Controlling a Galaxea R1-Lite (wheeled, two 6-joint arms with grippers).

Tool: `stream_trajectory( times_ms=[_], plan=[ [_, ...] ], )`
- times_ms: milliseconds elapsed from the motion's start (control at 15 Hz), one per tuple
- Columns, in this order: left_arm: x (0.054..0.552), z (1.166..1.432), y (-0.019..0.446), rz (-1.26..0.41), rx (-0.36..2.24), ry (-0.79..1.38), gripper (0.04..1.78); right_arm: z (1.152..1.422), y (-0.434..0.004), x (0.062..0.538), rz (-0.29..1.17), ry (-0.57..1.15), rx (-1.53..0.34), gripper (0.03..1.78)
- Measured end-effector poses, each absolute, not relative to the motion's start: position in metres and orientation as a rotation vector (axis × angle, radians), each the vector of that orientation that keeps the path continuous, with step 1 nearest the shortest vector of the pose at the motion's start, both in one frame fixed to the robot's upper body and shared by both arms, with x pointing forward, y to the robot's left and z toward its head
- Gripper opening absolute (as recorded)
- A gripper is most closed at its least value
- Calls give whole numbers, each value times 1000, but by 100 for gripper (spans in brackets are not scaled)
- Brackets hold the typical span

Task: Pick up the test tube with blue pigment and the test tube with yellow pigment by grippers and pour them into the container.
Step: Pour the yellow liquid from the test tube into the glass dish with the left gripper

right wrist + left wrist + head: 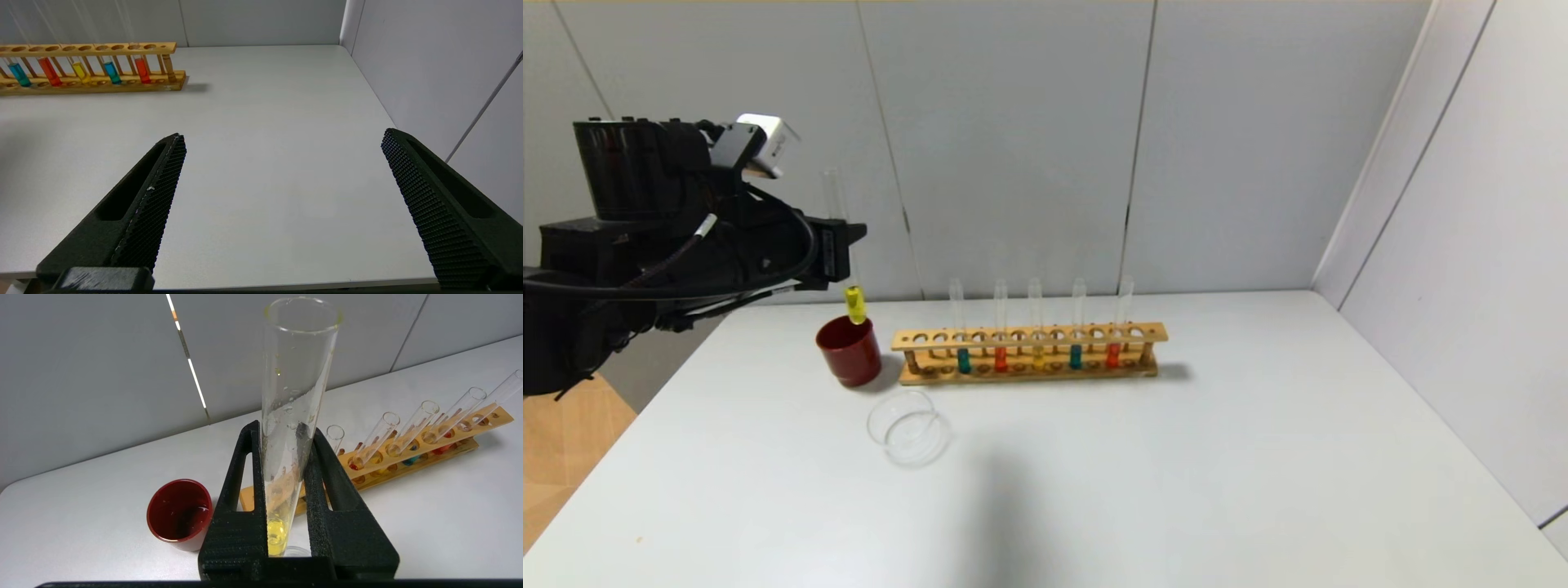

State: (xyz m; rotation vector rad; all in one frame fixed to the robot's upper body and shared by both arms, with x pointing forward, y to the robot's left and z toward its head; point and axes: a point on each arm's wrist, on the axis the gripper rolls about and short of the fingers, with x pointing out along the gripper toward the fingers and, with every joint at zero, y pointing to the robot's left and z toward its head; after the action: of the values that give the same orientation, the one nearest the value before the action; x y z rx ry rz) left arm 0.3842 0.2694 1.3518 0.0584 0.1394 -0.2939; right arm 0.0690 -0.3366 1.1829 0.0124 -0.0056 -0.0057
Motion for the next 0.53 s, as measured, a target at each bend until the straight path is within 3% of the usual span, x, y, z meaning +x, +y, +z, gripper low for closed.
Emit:
stream_trajectory(
  times_ms=[533],
  plan=[
    [377, 1348, 258, -325, -167, 235, 32, 1183, -337, 69, -6, -6, 12, 175]
  ],
)
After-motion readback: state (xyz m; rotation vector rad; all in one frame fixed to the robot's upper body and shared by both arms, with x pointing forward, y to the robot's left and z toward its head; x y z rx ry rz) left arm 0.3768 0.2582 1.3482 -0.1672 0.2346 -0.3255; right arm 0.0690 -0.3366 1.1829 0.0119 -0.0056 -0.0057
